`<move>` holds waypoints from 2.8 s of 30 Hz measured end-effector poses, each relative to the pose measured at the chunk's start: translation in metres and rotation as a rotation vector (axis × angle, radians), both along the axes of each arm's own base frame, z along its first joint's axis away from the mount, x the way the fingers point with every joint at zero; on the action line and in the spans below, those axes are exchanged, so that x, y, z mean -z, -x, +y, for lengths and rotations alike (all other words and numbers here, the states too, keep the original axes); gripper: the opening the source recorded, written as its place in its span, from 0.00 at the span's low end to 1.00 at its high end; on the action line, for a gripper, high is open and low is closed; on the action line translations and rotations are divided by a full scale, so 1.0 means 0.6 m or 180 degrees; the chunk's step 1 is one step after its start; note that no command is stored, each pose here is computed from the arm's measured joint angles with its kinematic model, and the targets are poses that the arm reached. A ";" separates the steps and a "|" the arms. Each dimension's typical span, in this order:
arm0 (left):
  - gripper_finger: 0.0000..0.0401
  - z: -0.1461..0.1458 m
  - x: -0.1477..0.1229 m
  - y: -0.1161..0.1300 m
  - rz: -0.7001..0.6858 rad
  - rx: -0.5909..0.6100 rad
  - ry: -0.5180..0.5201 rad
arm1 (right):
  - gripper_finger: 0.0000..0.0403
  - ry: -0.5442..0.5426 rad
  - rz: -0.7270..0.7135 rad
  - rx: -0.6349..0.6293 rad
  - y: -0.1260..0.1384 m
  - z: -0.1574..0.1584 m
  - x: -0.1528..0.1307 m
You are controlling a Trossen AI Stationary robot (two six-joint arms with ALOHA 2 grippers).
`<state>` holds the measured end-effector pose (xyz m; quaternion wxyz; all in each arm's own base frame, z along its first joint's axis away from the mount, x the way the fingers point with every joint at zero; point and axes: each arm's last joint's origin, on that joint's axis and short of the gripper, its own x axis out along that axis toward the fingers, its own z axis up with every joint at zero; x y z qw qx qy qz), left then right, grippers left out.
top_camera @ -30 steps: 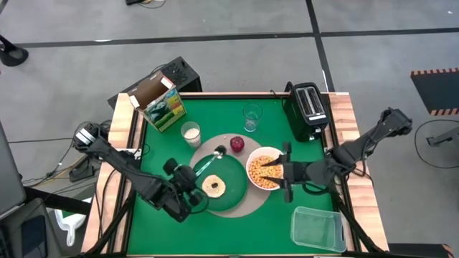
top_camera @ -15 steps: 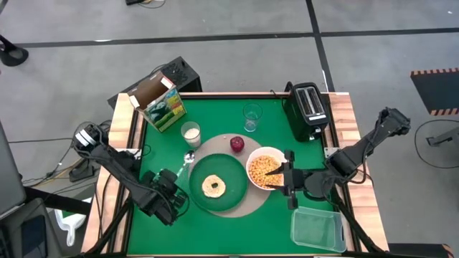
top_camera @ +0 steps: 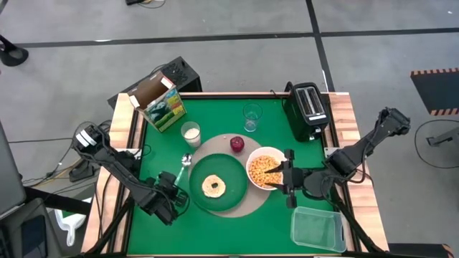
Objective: Arrange a breakfast setting
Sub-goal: Put the blue spoon beside the green plate, then return to Home Position
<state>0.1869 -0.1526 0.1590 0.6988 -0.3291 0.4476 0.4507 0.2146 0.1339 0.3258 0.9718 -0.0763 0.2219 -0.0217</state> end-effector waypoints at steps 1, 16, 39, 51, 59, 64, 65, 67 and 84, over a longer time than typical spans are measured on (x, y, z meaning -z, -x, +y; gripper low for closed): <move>0.11 0.000 0.000 0.000 -0.0043 -0.0044 -0.0022 | 0.47 0.0000 -0.0002 0.0005 0.000 0.000 0.000; 0.15 -0.007 0.002 -0.020 -0.0607 -0.0744 0.0362 | 0.47 0.0016 0.0057 -0.0026 0.004 0.002 0.003; 0.39 0.006 0.047 -0.019 -0.1006 -0.0675 0.0505 | 0.47 0.0002 0.0259 0.0068 0.010 -0.002 0.013; 0.42 -0.001 0.045 -0.027 -0.1072 -0.0421 0.0588 | 0.47 0.0005 0.0259 0.0070 0.010 -0.002 0.013; 0.42 -0.003 0.043 -0.028 -0.1013 -0.0335 0.0630 | 0.47 0.0018 0.0259 0.0070 0.009 -0.003 0.013; 0.42 -0.005 0.031 -0.021 -0.0928 -0.0126 0.0686 | 0.47 0.0025 0.0260 0.0066 0.009 -0.003 0.013; 0.42 -0.004 0.025 -0.017 -0.0903 -0.0082 0.0709 | 0.47 0.0027 0.0261 0.0066 0.009 -0.003 0.013; 0.42 -0.001 0.010 -0.007 -0.0875 -0.0001 0.0702 | 0.47 0.0027 0.0261 0.0065 0.009 -0.003 0.013; 0.42 0.028 -0.143 -0.011 -0.2101 0.2331 -0.0831 | 0.47 0.0042 0.0261 0.0216 -0.002 -0.022 0.013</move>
